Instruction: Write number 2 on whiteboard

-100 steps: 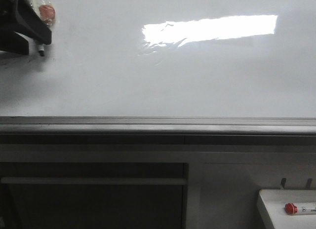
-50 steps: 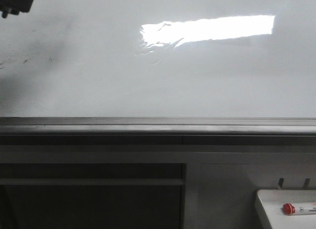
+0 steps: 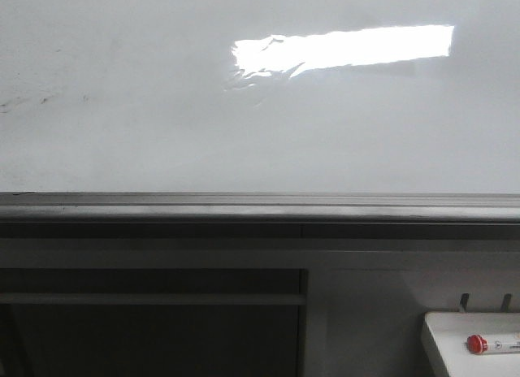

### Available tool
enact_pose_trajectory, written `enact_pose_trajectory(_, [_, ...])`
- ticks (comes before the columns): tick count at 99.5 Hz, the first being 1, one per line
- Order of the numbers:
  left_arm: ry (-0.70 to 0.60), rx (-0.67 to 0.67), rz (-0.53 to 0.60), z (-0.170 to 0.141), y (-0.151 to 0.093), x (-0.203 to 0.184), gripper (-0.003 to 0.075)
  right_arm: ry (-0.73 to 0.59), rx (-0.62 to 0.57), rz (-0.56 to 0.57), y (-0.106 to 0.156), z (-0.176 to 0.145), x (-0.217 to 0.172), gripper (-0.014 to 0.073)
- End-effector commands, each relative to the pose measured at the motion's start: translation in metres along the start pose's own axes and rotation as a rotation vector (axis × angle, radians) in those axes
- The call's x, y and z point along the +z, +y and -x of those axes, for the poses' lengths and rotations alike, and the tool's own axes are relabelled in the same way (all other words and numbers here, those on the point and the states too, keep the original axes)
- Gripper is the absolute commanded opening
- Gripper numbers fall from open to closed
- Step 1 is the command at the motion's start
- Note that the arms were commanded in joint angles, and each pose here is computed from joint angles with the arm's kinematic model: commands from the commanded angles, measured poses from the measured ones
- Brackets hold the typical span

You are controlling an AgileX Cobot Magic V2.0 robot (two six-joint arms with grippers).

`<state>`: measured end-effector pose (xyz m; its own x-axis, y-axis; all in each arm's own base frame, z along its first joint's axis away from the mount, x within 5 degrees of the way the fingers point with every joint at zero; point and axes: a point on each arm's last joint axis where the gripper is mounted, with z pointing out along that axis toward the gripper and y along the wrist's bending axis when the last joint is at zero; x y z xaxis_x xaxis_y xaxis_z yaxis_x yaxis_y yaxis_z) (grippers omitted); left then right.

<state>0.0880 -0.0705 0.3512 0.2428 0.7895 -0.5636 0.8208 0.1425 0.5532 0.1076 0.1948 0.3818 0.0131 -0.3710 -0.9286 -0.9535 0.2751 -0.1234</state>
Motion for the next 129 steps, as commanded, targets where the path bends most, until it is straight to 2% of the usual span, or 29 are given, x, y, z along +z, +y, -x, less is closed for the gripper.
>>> enact_pose_trajectory(1, [-0.052,0.023,0.064,0.010,0.005,-0.011,-0.0020,-0.118,-0.050,-0.030,0.003,0.025,0.009,0.0382])
enact_pose_trajectory(23, [-0.074,0.014,0.065,0.011,0.003,-0.013,-0.0020,-0.175,-0.062,-0.032,0.016,0.033,0.046,0.0382])
enact_pose_trajectory(49, [-0.095,0.000,0.060,0.013,0.003,-0.013,-0.0020,-0.163,-0.055,-0.048,0.015,0.029,0.061,0.0366])
enact_pose_trajectory(59, [-0.096,-0.001,0.060,0.013,0.003,-0.013,-0.0020,-0.167,-0.019,-0.042,0.015,0.030,0.061,0.0288])
enact_pose_trajectory(93, [-0.136,-0.027,0.050,0.017,0.002,-0.014,-0.0020,-0.159,0.027,-0.023,0.016,0.028,0.062,-0.0074])
enact_pose_trajectory(107, [-0.147,-0.036,0.051,0.018,0.002,-0.014,-0.0015,-0.161,0.029,-0.023,0.016,0.029,0.062,-0.0078])
enact_pose_trajectory(116, [-0.183,-0.060,0.045,0.021,0.002,-0.014,0.0071,-0.161,0.029,-0.023,0.016,0.029,0.062,-0.0078])
enact_pose_trajectory(120, [-0.212,-0.087,0.037,0.024,0.002,-0.015,0.0164,-0.163,0.029,-0.025,0.016,0.029,0.062,-0.0078])
enact_pose_trajectory(121, [-0.217,-0.092,0.035,0.024,0.001,-0.015,0.0164,-0.163,0.029,-0.025,0.016,0.029,0.062,-0.0078])
enact_pose_trajectory(129, [-0.264,-0.137,0.026,0.029,0.002,-0.018,0.0365,-0.174,0.031,-0.042,0.014,0.030,0.062,-0.0078])
